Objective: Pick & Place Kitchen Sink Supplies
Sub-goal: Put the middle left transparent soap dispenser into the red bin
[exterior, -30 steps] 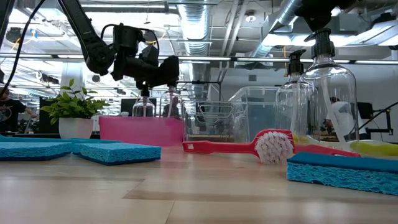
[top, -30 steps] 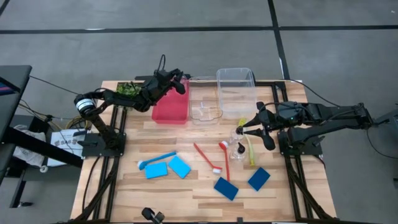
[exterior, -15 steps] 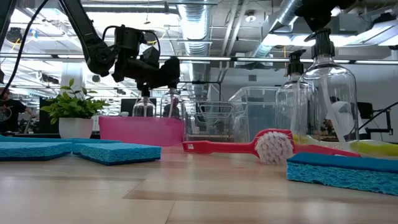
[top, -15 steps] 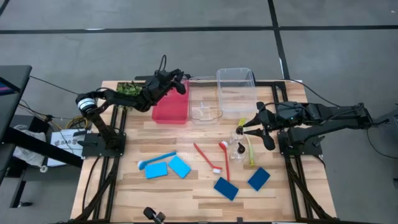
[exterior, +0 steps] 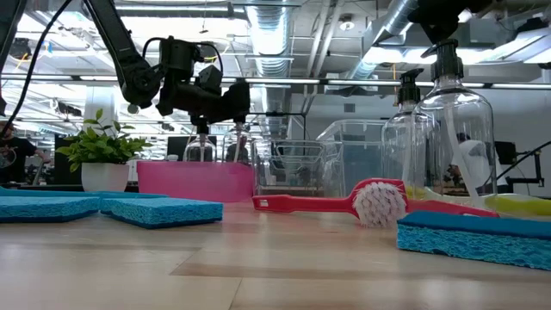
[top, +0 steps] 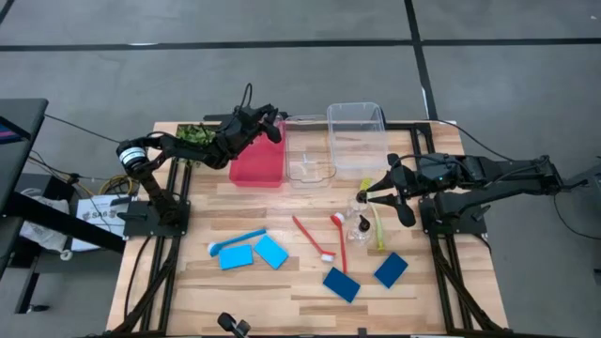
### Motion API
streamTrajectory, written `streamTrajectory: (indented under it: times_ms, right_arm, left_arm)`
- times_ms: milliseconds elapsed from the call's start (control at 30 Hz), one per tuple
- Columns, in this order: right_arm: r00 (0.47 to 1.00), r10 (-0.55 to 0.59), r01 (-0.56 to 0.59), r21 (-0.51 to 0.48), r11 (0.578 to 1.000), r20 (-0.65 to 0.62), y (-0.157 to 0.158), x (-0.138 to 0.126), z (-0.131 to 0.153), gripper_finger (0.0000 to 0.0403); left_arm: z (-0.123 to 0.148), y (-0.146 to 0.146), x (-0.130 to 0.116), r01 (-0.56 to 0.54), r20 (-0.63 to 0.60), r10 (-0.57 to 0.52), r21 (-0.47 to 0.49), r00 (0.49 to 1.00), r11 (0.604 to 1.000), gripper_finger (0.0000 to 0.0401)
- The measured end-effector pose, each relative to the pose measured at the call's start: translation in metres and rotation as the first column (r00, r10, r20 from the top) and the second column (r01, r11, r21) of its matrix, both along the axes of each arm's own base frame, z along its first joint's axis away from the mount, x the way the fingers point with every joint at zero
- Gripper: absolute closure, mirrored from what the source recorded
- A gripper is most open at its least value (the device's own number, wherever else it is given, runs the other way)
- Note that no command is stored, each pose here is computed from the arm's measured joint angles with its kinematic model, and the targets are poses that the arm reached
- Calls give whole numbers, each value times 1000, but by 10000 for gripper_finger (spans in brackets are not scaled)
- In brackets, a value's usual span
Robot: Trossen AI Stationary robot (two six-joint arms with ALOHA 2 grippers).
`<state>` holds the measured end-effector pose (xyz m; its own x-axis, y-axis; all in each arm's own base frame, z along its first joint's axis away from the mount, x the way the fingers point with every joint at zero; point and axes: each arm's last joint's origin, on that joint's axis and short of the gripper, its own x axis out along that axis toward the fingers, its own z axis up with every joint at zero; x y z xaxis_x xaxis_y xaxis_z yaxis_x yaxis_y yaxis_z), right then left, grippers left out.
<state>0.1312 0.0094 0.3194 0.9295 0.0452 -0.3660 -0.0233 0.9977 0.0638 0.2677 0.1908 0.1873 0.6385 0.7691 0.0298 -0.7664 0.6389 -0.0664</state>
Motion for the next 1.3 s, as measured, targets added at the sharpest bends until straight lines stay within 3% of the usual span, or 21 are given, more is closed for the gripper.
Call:
streamTrajectory:
  times_ms: [1300]
  right_arm:
    - [1000, 0, 0, -1, 1000, -15, 0, -1, -1, 280]
  left_arm:
    - [-4, -9, 6, 37, -103, -31, 57, 994, 998, 255]
